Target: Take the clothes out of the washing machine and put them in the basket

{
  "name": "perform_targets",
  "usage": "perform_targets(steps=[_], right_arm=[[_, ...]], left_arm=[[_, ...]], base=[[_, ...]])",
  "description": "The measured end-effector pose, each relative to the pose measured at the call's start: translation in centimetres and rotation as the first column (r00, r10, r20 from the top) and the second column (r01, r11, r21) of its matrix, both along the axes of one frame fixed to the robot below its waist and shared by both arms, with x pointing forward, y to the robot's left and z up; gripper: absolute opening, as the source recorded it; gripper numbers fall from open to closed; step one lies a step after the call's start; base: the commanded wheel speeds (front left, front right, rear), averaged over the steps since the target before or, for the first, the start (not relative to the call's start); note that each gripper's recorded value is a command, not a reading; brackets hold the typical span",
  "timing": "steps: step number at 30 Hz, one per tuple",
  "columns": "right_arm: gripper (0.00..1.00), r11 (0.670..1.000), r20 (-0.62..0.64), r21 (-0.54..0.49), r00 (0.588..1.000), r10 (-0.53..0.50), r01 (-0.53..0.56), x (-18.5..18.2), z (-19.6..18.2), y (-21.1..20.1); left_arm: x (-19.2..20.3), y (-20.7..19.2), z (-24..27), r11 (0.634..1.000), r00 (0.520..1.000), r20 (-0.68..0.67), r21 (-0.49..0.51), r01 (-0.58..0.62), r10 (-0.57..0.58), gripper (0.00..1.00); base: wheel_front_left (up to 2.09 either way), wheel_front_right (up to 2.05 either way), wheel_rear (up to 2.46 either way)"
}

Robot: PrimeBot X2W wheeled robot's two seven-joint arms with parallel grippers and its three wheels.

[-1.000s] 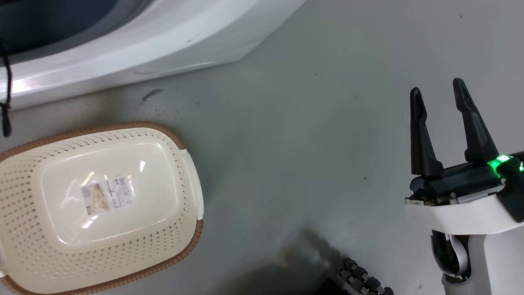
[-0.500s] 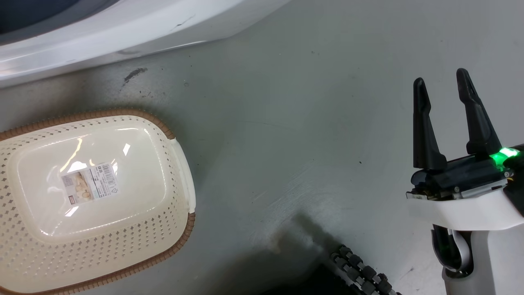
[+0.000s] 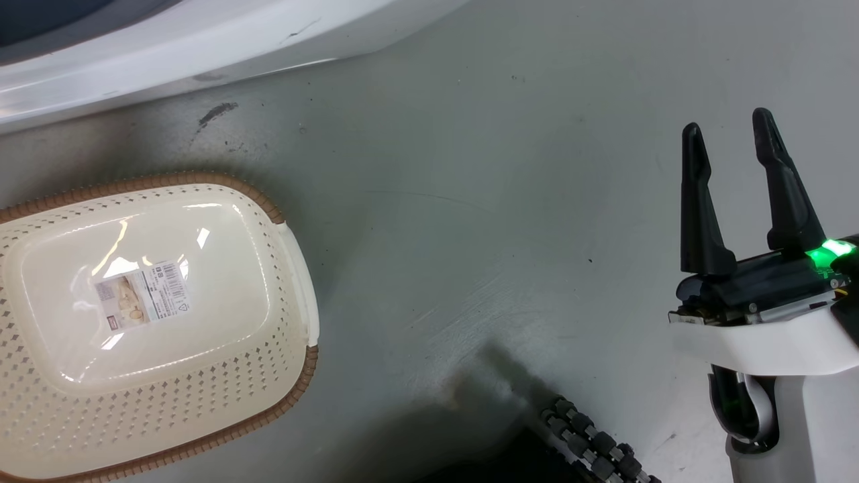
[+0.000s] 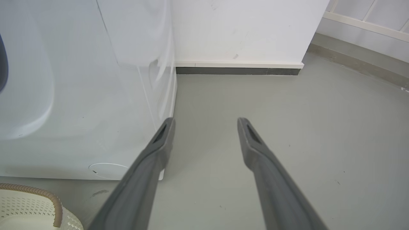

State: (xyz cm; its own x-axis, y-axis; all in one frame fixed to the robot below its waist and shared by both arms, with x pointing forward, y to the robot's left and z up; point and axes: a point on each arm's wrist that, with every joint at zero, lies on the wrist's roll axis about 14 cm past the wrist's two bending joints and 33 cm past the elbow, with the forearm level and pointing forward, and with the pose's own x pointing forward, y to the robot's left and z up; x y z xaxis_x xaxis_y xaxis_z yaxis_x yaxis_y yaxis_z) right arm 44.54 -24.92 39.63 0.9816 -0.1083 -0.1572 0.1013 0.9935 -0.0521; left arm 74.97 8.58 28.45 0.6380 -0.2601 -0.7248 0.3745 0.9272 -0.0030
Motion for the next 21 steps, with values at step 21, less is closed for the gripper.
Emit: perform_targets(steps=[21], right_arm=[[1.00, 0.999, 0.100, -0.019, 0.994, 0.051, -0.049, 0.5, 3.8, 1.5]], left_arm=[[-2.7, -0.2, 7.0, 0.990, 0.962, 0.271, -0.138, 0.023, 0.015, 0.00]], base=[[0.00, 0.00, 0.00]])
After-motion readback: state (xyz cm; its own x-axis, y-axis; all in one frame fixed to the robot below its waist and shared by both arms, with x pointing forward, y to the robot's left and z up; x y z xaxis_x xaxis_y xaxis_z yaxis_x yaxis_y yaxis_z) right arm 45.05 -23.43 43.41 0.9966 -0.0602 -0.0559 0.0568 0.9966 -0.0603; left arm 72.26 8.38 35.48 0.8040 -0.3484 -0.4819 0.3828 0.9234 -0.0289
